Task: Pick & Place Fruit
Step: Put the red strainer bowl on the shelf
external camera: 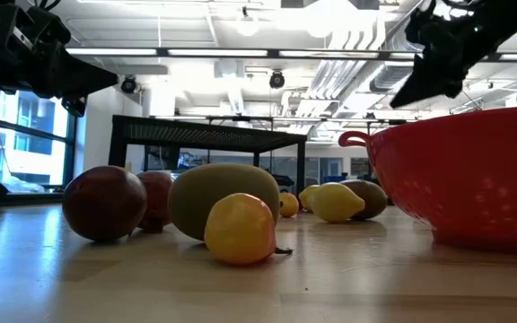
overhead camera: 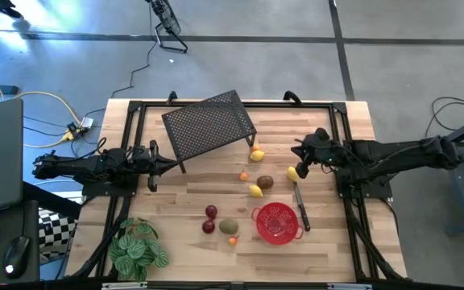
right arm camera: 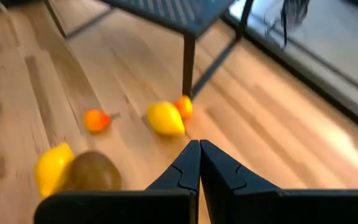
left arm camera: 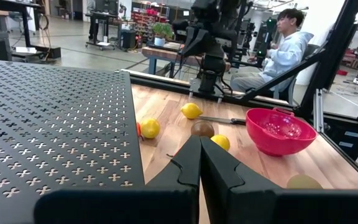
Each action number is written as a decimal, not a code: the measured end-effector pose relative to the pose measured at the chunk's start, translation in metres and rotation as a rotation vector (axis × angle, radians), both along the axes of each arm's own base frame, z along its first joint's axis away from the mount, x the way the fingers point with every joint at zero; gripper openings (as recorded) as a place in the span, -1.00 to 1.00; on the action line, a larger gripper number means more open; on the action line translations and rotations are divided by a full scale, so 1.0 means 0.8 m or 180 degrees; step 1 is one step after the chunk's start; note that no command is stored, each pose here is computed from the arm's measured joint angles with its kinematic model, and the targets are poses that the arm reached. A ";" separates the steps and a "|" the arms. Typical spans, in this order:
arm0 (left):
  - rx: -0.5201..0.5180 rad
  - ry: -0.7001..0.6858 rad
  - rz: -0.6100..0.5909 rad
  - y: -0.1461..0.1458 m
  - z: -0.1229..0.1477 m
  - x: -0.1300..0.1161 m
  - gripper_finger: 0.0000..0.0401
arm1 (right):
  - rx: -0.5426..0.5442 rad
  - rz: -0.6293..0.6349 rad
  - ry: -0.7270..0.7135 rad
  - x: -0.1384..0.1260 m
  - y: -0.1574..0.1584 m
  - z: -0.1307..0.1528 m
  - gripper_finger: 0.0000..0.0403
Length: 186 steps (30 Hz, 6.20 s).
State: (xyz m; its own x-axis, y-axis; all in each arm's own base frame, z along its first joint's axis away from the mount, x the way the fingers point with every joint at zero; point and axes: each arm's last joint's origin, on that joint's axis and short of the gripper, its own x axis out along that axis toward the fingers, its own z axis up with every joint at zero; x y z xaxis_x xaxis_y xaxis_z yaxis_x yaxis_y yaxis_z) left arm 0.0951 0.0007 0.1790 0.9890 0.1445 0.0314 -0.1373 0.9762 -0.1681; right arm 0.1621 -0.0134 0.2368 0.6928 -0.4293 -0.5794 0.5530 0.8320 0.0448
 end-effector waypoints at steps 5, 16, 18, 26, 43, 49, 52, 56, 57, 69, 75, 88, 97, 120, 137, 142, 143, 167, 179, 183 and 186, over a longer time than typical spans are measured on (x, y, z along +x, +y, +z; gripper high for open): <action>0.0000 -0.0002 0.0000 0.000 0.000 0.000 -1.00 | 0.0385 -0.0309 0.0235 0.001 0.000 -0.017 -0.99; 0.0000 -0.0001 -0.0001 0.000 0.000 0.000 -1.00 | 0.1136 -0.1083 0.0437 0.008 -0.007 -0.044 -0.99; 0.0000 0.0000 -0.0001 0.000 0.000 0.000 -1.00 | 0.1226 -0.1139 0.0492 0.010 -0.010 -0.049 -0.99; 0.0000 0.0003 -0.0001 0.000 0.000 0.000 -1.00 | 0.1258 -0.1279 0.1027 0.030 -0.012 -0.039 -0.99; 0.0004 0.0069 -0.0012 0.000 -0.003 0.000 -1.00 | 0.1589 -0.0761 0.1423 0.037 -0.007 -0.034 -0.97; 0.0004 0.0077 -0.0012 0.000 -0.003 0.000 -1.00 | 0.1670 -0.0696 0.1482 0.035 -0.006 -0.035 -0.66; 0.0004 0.0079 -0.0012 0.000 -0.003 0.000 -1.00 | 0.1658 -0.0729 0.1470 0.035 -0.006 -0.035 -0.39; 0.0004 0.0080 -0.0012 0.000 -0.003 0.000 -1.00 | 0.1640 -0.0820 0.1438 0.035 -0.007 -0.035 -0.06; 0.0004 0.0079 -0.0012 0.000 -0.003 0.000 -1.00 | 0.1613 -0.0836 0.1433 0.035 -0.007 -0.035 0.01; 0.0005 0.0084 -0.0011 0.000 -0.003 0.000 -1.00 | 0.1586 -0.0482 0.1478 0.035 -0.006 -0.032 0.02; 0.0004 0.0078 -0.0010 0.000 -0.003 0.000 -1.00 | 0.2054 0.0225 0.1260 0.040 0.002 -0.022 -0.14; 0.0003 0.0073 -0.0007 0.000 -0.003 0.000 -1.00 | 0.2203 0.1064 0.0782 0.057 0.028 -0.007 -0.21; -0.0020 0.0067 -0.0007 0.000 -0.003 0.000 -1.00 | 0.1859 0.1015 0.0867 0.055 0.060 -0.010 -0.21; -0.0021 0.0068 -0.0008 0.000 -0.003 0.000 -1.00 | 0.1534 0.1156 0.1460 0.073 0.108 -0.057 -0.21; -0.0021 0.0067 -0.0008 0.000 -0.003 0.000 -1.00 | 0.1581 0.1169 0.1283 0.072 0.112 -0.049 -0.21; -0.0021 0.0068 -0.0008 0.000 -0.003 0.000 -1.00 | 0.1618 0.1221 0.1073 0.068 0.110 -0.034 -0.21; -0.0021 0.0068 -0.0007 0.000 -0.003 0.000 -1.00 | 0.1656 0.1239 0.1021 0.067 0.110 -0.031 -0.21; -0.0021 0.0068 -0.0008 0.000 -0.003 0.000 -1.00 | 0.1713 0.1414 0.1195 0.075 0.134 -0.050 -0.21; -0.0021 0.0068 -0.0008 0.000 -0.003 0.000 -1.00 | 0.1775 0.1486 0.1350 0.083 0.146 -0.068 -0.21; -0.0020 0.0069 -0.0009 0.000 -0.003 0.000 -1.00 | 0.1803 0.1457 0.1395 0.085 0.149 -0.075 -0.21; -0.0020 0.0069 -0.0009 0.000 -0.003 0.000 -1.00 | 0.1834 0.1458 0.1458 0.087 0.151 -0.080 -0.21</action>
State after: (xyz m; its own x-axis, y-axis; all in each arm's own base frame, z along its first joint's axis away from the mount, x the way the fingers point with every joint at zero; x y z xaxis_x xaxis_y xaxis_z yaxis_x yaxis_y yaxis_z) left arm 0.0952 0.0006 0.1768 0.9898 0.1419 0.0092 -0.1382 0.9755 -0.1713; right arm 0.2313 0.1072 0.1730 0.3710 0.2814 -0.8850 0.2355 0.8933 0.3828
